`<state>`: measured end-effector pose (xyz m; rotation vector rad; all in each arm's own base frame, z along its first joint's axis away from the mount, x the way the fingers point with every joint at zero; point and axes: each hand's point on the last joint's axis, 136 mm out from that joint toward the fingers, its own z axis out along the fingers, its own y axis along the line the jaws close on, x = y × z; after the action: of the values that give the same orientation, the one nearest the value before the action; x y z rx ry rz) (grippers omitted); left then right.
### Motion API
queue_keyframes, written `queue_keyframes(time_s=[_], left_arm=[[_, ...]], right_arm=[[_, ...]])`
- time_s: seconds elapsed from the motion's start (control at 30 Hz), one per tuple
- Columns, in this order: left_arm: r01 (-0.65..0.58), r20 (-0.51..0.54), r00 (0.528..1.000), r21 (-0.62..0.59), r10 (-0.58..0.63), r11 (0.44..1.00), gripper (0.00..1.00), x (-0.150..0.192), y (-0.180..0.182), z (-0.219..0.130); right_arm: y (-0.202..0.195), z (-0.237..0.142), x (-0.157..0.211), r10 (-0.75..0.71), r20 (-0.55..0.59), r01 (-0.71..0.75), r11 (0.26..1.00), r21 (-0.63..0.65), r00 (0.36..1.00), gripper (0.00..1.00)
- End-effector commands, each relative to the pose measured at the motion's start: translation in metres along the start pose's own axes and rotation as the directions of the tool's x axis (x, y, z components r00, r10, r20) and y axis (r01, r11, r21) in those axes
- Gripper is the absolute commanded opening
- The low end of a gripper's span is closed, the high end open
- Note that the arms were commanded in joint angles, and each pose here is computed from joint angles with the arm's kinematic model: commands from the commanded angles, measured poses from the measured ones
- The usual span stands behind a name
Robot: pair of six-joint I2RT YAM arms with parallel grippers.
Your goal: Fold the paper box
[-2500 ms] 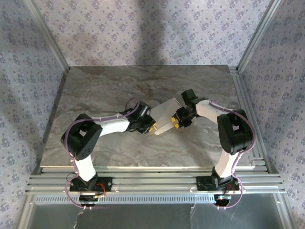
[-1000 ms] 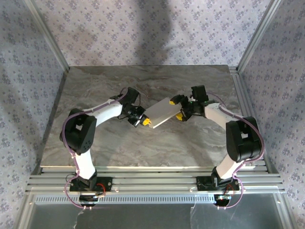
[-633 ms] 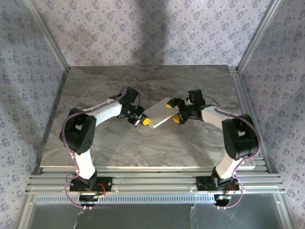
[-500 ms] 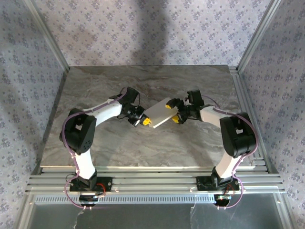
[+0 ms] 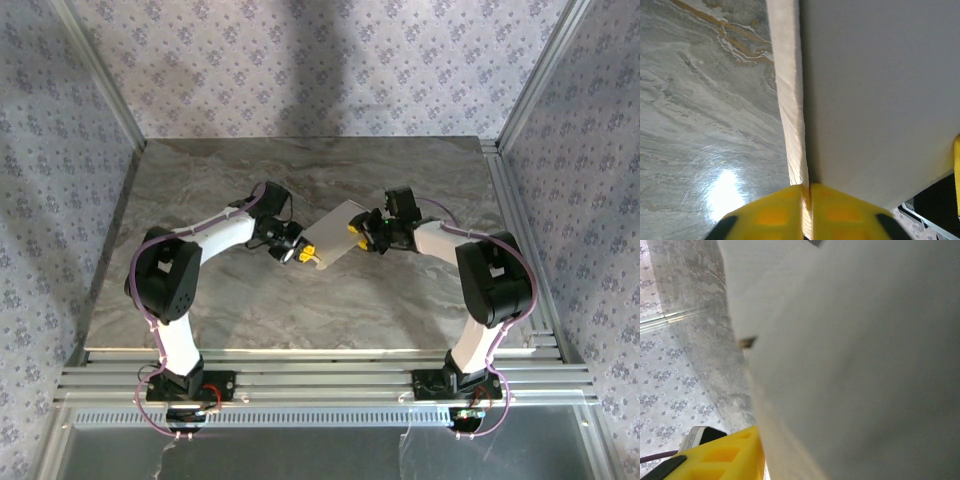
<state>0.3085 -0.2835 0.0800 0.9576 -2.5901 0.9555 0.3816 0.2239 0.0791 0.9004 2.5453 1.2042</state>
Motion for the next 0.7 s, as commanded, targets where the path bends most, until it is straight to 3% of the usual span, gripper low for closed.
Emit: queue_keyframes(time_s=[0.0, 0.13, 0.3, 0.4, 0.53, 0.67], left_arm=[[-0.05, -0.001, 0.999, 0.096, 0.05, 0.994, 0.28, 0.006, -0.029, -0.023], [-0.094, 0.084, 0.993, 0.127, 0.084, 0.987, 0.49, 0.002, -0.043, -0.054], [-0.135, 0.242, 0.966, 0.16, 0.094, 0.978, 0.63, -0.002, -0.049, -0.092], [-0.053, 0.286, 0.958, 0.264, -0.026, 0.963, 0.64, -0.002, -0.047, -0.094], [0.138, 0.347, 0.902, 0.333, -0.257, 0.933, 0.75, -0.003, -0.026, -0.098], [0.262, 0.301, 0.863, 0.417, -0.405, 0.87, 0.75, 0.003, -0.026, -0.085]], right_arm=[[0.016, -0.015, -0.002, 0.019, 0.048, -0.02, 1.0, 0.007, 0.999, 0.4], [0.022, -0.027, -0.003, 0.053, 0.061, -0.056, 0.997, 0.051, 0.997, 0.4], [0.02, -0.041, 0.001, 0.167, 0.077, -0.175, 0.976, 0.129, 0.983, 0.36], [0.017, -0.046, 0.008, 0.252, 0.081, -0.262, 0.951, 0.164, 0.964, 0.35], [0.025, -0.061, 0.011, 0.321, 0.122, -0.339, 0.922, 0.188, 0.939, 0.35], [0.028, -0.069, 0.012, 0.339, 0.149, -0.367, 0.9, 0.234, 0.929, 0.35]])
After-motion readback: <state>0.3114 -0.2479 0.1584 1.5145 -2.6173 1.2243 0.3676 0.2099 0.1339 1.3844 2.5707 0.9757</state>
